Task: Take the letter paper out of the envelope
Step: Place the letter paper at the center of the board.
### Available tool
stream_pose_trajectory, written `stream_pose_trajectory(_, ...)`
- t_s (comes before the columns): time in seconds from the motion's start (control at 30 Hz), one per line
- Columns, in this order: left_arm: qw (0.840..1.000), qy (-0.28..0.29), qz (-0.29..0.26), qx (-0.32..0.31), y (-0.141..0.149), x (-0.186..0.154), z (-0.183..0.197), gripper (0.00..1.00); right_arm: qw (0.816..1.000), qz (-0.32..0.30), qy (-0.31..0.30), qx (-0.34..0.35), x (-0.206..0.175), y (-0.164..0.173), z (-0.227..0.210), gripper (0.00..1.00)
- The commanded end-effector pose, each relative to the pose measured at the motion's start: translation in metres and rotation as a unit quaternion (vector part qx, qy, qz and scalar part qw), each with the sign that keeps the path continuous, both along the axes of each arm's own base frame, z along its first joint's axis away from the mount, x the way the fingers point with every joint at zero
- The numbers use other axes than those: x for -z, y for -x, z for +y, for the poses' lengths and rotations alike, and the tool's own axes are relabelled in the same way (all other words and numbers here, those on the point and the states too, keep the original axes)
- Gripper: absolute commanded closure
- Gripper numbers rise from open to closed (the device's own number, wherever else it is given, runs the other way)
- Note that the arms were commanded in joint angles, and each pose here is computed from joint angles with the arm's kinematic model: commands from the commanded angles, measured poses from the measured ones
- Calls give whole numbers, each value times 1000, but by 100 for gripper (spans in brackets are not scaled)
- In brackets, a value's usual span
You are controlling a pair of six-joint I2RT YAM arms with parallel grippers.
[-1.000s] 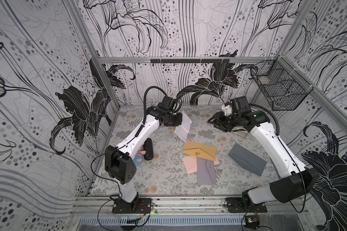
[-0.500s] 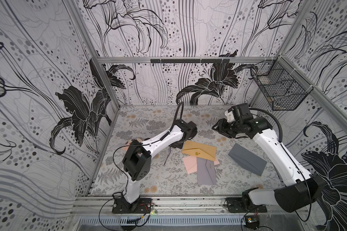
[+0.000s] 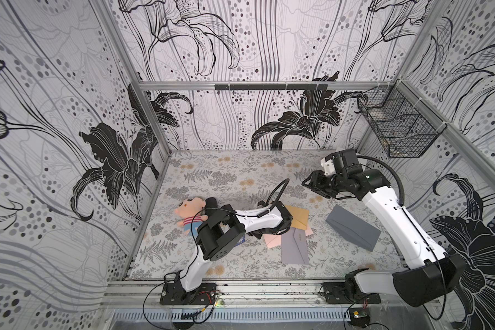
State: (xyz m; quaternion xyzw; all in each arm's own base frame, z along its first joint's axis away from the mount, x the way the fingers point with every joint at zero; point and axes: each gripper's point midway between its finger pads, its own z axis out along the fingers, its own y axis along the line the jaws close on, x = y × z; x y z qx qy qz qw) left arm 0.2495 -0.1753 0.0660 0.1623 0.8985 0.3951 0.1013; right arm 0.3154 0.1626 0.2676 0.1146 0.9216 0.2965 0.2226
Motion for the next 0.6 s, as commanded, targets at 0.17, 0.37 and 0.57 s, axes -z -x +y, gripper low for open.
stream_pose_trajectory(0.17,1000,4,-11,-1,22,25,-6,100,1000,2,-22,-18,1,3,10,47)
stream_pose_trajectory(0.37,1000,1,4,-9,35,38,-1,98,1000,2,-25,-18,0,4,11,47)
stream_pose_trajectory(0.57,1000,-8,13,-21,48,47,13,98,999,8,-32,-21,3,6,13,47)
